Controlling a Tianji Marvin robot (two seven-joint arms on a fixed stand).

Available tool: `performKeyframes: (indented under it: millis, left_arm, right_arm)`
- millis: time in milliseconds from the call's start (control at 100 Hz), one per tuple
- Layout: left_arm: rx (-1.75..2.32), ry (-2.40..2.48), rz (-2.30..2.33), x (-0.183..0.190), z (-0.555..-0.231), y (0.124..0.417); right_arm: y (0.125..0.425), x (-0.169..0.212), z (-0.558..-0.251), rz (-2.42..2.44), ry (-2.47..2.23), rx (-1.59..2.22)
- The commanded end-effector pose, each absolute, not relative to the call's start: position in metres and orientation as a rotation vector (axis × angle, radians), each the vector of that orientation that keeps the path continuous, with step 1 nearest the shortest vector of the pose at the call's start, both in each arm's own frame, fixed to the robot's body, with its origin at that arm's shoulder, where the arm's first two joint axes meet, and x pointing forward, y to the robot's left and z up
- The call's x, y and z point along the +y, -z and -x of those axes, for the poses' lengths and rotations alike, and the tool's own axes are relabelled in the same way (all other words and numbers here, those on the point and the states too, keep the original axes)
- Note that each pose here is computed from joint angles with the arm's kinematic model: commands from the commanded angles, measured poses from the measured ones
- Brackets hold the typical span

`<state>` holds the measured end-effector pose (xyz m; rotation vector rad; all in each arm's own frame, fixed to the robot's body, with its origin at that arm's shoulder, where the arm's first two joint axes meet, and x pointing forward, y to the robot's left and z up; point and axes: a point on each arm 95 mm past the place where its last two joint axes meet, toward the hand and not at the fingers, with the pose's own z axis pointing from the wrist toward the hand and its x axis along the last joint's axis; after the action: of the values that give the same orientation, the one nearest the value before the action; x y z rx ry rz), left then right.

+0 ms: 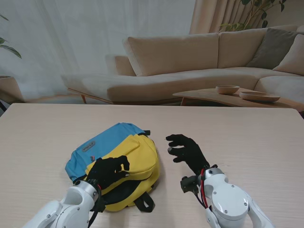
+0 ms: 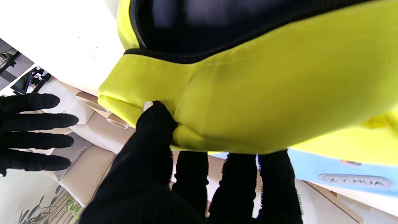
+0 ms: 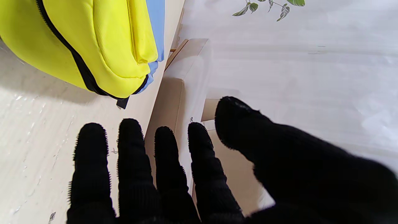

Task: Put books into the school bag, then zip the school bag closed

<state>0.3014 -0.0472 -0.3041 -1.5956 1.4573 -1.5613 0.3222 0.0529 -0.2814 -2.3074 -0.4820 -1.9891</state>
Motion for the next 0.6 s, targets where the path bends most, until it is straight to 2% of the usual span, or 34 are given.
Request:
performKeyframes:
  millis: [0,260,590]
  left_arm:
    - [1.492,1.527,1.647,-0.048,-0.292,0.314]
    - [1.489,1.514,1.668,-0.038,-0.277,0.314]
    - [1.440,1.573,1.570,-0.014,-0.266,0.297]
  right_arm:
    - [0.286,0.055,-0.319,2.299,1.974,-0.503]
    - [0.292,0.058,-0.320,2.278,2.027,-0.570]
    - [0.294,0.075,-0.320,2.139,2.208,-0.840]
